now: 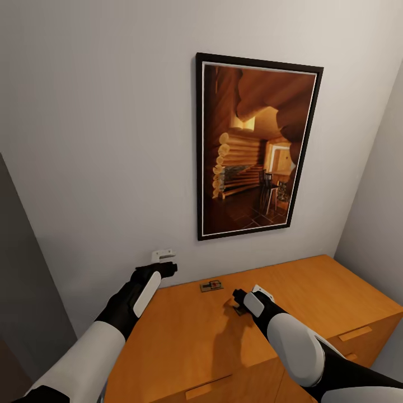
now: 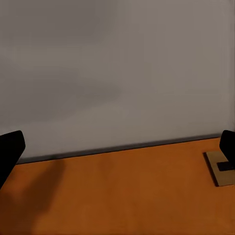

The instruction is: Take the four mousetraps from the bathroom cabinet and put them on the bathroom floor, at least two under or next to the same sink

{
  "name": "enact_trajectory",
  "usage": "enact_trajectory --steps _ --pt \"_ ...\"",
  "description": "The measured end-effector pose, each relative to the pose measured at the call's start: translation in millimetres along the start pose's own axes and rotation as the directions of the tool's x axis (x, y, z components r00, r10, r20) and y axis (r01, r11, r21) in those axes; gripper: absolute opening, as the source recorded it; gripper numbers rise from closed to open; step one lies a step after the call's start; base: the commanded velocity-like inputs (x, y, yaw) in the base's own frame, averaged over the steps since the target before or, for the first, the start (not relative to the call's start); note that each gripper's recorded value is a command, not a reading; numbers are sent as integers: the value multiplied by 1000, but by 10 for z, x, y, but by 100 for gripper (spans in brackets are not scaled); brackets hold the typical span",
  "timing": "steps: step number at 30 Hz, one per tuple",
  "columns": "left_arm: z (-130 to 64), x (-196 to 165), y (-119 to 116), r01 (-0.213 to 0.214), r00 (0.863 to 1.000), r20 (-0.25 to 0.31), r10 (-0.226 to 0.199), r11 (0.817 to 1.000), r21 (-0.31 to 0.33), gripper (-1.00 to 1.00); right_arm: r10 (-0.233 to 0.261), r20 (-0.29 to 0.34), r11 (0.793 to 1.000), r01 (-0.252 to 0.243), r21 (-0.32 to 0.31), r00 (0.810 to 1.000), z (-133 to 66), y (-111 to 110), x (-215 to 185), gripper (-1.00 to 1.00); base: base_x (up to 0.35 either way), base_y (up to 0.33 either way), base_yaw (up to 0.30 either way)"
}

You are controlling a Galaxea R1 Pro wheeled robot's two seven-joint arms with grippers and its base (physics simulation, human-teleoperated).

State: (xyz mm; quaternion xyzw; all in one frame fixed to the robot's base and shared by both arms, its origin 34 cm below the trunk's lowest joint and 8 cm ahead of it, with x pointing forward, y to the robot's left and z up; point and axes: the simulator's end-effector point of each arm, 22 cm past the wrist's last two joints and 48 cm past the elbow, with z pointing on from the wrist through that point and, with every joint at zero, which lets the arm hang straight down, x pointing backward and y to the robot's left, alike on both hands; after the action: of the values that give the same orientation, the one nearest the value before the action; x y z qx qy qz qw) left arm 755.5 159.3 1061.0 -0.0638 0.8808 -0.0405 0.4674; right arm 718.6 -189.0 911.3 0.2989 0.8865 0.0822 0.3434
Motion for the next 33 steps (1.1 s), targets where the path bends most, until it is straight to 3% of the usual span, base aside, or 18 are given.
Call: enact_trajectory --steps 15,33 --pt "0 -7 -112 -3 1000 2 3 998 63 100 -1 0 1000 1 0 1000 0 0 0 100 0 0 0" --pt "3 -6 -117 -4 1000 2 4 998 70 100 -2 0 1000 2 0 1000 0 0 1 100 0 0 0"
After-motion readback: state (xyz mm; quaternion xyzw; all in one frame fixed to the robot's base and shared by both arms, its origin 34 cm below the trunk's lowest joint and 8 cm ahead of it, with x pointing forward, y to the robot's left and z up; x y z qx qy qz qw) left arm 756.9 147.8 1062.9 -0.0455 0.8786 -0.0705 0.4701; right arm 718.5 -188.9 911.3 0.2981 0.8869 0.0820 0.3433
